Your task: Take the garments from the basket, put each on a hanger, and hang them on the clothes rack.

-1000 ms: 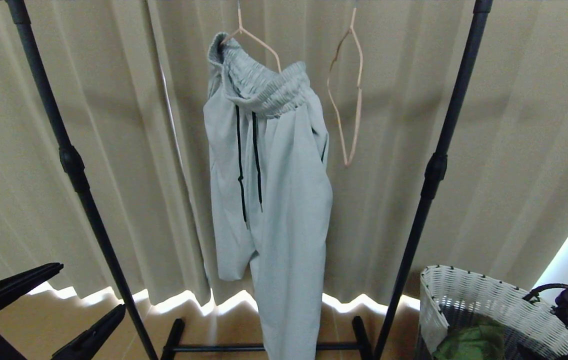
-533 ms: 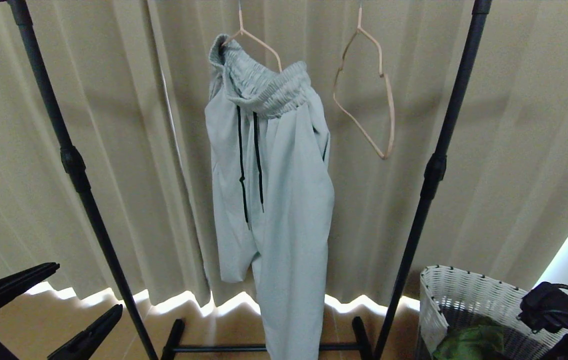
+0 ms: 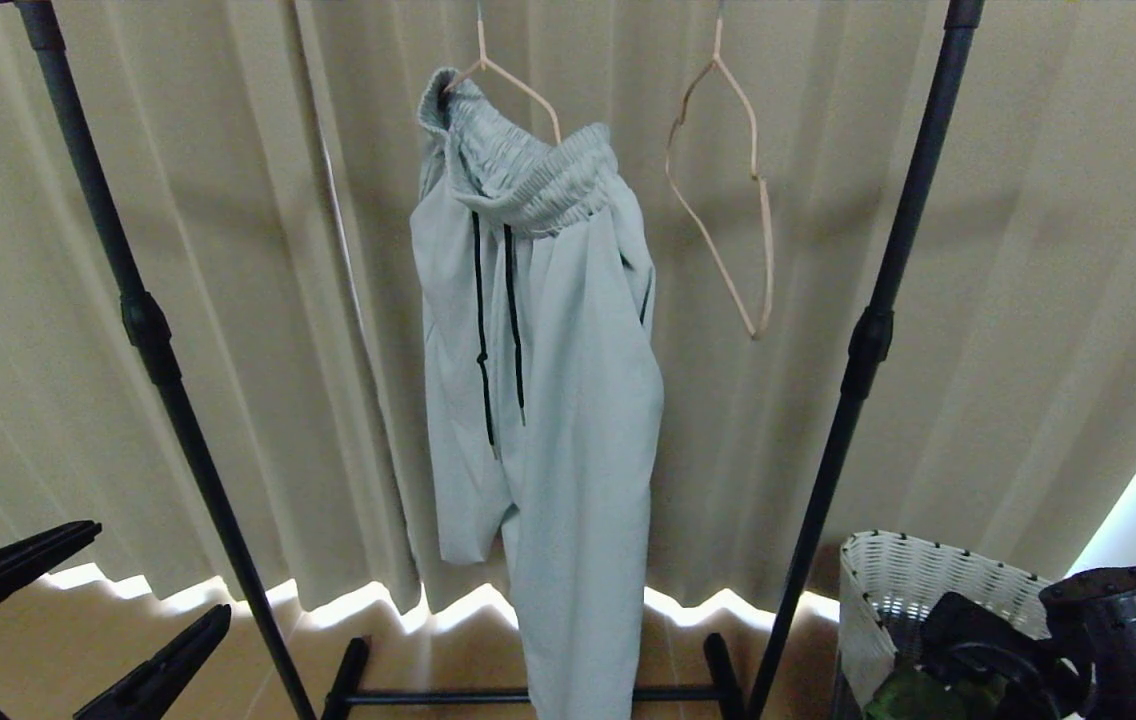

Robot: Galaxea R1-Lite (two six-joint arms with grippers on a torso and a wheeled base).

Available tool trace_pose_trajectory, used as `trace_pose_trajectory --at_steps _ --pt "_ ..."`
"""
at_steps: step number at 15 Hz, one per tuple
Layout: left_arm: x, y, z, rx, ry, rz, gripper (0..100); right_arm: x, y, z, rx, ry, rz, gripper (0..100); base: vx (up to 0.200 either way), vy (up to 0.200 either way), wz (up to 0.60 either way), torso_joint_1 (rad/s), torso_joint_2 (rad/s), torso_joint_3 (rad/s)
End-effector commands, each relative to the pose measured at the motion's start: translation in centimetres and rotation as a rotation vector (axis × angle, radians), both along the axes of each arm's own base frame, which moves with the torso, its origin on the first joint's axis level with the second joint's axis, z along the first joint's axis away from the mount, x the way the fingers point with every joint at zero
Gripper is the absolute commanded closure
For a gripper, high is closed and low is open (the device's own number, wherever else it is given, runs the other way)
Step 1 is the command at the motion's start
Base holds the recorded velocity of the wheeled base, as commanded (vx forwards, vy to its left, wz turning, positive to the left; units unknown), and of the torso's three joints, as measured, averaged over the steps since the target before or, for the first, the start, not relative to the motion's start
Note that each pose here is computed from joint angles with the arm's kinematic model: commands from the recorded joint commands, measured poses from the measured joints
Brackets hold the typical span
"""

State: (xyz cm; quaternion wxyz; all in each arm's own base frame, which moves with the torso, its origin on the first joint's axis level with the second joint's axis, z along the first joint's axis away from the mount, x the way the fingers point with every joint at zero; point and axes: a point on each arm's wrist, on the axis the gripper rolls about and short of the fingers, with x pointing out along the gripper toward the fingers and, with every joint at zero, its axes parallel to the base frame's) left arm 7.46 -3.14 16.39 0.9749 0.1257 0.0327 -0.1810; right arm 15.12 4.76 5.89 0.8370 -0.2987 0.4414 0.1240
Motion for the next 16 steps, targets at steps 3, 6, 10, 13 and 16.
trace_pose_trajectory --at_steps 3,6,10,13,16 --pt "-0.1 0.0 0.1 -0.004 -0.006 0.002 0 0.8 1.0 -2.5 -0.064 0.106 0.03 0 0.0 0.0 0.0 0.0 0.0 0.0" --pt "-0.1 0.1 0.1 -0.005 -0.007 0.0 0 2.0 1.6 -3.7 -0.121 0.109 0.017 0 0.0 0.0 0.0 0.0 0.0 0.0" --pt "-0.1 0.1 0.1 -0.005 -0.007 0.002 0 3.0 1.8 -5.3 -0.178 0.094 -0.015 0 0.0 0.0 0.0 0.0 0.0 0.0" --pt "-0.1 0.0 0.1 -0.004 -0.006 0.002 0 3.4 1.9 -5.3 -0.181 0.076 -0.025 0 0.0 0.0 0.0 0.0 0.0 0.0" --pt "-0.1 0.0 0.1 -0.004 -0.006 0.002 0 3.6 1.9 -5.2 -0.191 0.066 -0.037 0 0.0 0.0 0.0 0.0 0.0 0.0"
